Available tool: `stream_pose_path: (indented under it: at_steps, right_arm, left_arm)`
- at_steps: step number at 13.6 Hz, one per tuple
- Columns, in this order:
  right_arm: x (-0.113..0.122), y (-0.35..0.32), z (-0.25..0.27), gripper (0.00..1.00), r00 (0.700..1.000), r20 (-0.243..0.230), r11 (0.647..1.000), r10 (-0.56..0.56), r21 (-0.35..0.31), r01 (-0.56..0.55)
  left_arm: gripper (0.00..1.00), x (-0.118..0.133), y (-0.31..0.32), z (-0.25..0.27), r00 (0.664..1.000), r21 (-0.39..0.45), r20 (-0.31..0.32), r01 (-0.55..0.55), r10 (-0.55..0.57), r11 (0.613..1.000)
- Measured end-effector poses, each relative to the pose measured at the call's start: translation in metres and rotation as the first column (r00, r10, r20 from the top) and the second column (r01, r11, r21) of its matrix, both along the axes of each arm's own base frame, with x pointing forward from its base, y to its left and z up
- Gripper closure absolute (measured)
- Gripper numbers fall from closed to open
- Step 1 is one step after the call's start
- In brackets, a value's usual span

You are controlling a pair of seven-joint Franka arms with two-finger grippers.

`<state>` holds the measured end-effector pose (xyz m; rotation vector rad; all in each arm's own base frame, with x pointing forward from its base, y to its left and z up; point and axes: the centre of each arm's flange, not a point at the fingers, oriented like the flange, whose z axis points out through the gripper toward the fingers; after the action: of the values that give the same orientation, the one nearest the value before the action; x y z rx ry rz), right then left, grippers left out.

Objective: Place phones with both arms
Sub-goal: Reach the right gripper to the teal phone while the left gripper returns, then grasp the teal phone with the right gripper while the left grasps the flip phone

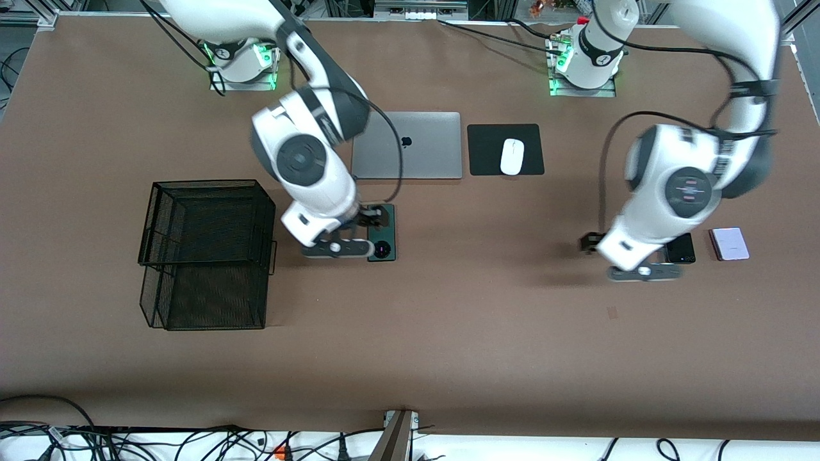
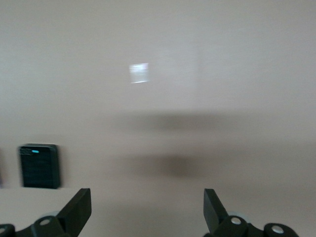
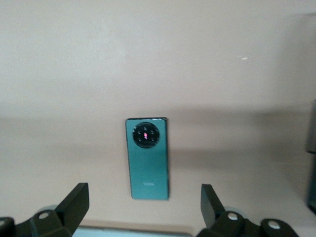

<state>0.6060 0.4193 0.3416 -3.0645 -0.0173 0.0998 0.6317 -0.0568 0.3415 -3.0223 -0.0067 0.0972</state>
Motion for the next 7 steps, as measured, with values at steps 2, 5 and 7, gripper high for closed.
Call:
stream_pose_path:
  at_steps: [2,5,7]
  right_arm:
    - [-0.008,0.013,-0.046,0.00,0.999,-0.039,1.000,0.018,-0.019,-0.019]
    - [-0.025,0.027,-0.086,0.00,0.997,-0.057,0.998,0.060,-0.030,-0.062]
    - [-0.029,0.024,-0.110,0.00,0.995,-0.016,0.995,0.097,-0.006,-0.097]
  left_arm:
    - [0.00,-0.002,0.048,-0.005,1.000,-0.008,-0.016,0.015,-0.015,1.000]
    - [0.00,-0.008,0.101,-0.022,0.999,-0.017,0.009,0.046,-0.046,0.999]
    - [0.00,-0.017,0.143,-0.037,0.997,-0.018,0.042,0.059,-0.058,0.998]
